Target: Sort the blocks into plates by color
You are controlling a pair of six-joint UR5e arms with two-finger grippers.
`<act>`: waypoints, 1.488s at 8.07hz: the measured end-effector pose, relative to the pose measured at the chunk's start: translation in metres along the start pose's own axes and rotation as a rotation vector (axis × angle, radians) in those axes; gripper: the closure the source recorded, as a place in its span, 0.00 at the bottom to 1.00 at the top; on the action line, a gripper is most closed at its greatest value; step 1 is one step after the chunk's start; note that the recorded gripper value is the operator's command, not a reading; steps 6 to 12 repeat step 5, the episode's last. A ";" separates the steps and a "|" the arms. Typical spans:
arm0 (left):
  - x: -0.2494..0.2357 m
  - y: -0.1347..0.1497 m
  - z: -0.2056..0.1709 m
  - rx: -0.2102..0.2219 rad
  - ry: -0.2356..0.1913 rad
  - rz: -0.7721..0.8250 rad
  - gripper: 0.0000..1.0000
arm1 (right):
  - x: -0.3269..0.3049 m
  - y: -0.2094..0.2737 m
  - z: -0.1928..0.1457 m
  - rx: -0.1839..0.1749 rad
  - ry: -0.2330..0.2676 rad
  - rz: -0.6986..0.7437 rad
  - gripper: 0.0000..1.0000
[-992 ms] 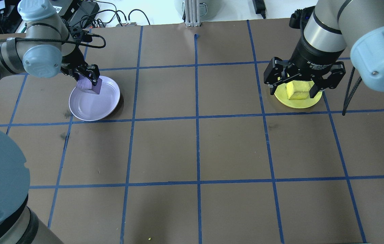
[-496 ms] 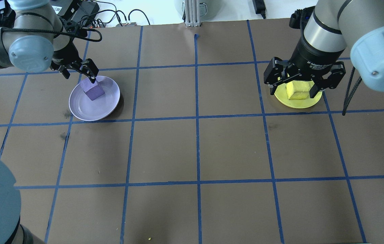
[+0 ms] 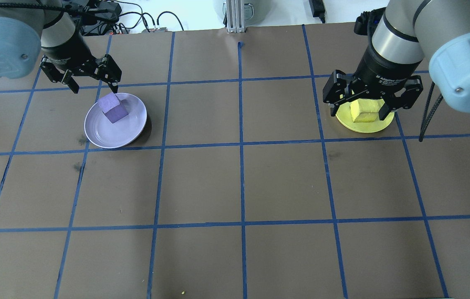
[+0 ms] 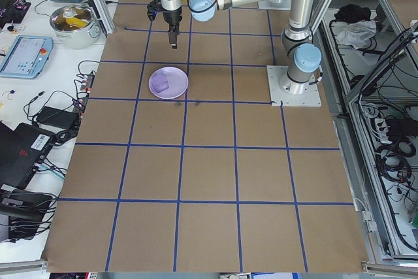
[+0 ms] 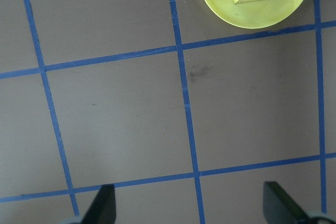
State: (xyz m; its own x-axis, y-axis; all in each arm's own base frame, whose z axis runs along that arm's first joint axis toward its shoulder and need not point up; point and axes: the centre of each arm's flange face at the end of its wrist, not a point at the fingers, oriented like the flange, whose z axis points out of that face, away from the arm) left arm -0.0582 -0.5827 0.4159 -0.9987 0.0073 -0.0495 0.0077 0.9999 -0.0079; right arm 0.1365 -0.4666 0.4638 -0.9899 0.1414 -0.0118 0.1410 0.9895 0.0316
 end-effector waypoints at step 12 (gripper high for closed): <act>0.064 0.058 -0.076 0.102 0.002 -0.041 0.00 | 0.000 0.000 0.000 -0.001 0.000 0.001 0.00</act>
